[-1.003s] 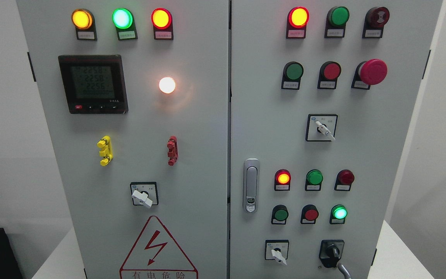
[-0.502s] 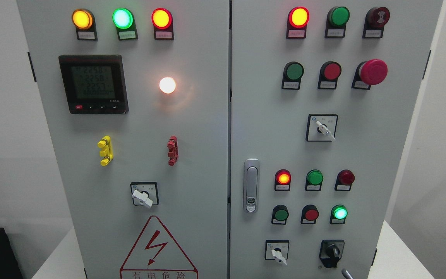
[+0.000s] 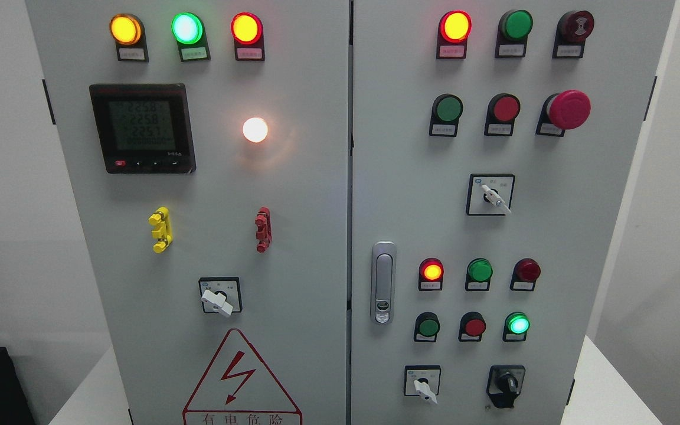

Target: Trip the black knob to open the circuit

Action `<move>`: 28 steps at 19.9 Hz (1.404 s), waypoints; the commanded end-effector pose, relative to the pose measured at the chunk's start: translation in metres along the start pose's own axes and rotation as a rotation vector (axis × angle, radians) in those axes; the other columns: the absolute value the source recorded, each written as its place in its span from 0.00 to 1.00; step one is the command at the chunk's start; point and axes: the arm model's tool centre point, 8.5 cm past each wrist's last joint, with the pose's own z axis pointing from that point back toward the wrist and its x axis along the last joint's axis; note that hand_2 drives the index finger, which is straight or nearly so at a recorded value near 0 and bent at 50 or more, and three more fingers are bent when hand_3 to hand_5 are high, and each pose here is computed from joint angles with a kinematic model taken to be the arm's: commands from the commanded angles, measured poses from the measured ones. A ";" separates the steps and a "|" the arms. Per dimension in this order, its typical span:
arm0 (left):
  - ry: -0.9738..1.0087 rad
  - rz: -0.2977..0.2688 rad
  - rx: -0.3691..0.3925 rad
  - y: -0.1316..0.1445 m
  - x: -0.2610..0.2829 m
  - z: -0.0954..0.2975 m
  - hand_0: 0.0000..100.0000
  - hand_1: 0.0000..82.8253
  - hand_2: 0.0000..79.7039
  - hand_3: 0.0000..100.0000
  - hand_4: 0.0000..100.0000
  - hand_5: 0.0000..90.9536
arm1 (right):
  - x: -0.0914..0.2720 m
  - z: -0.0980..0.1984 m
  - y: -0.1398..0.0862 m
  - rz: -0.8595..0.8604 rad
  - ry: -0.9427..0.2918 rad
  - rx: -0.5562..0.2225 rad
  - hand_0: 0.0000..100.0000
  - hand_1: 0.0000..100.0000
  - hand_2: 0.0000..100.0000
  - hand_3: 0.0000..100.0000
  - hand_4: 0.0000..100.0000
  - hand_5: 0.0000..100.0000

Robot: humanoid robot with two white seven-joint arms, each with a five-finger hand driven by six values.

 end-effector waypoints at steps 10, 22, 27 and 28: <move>0.002 0.003 0.000 0.000 0.000 0.000 0.12 0.47 0.00 0.00 0.00 0.00 | 0.009 0.008 0.002 -0.038 -0.024 0.016 0.03 0.00 0.00 0.30 0.16 0.04; 0.002 0.003 0.000 0.000 0.000 0.000 0.12 0.47 0.00 0.00 0.00 0.00 | 0.009 0.009 0.003 -0.059 -0.028 0.035 0.01 0.00 0.00 0.10 0.01 0.00; 0.002 0.003 0.000 0.000 0.000 0.000 0.12 0.47 0.00 0.00 0.00 0.00 | 0.009 0.010 0.002 -0.056 -0.028 0.034 0.01 0.00 0.00 0.04 0.00 0.00; 0.002 0.003 0.000 0.000 0.000 0.000 0.12 0.47 0.00 0.00 0.00 0.00 | 0.009 0.010 0.002 -0.057 -0.030 0.034 0.01 0.00 0.00 0.04 0.00 0.00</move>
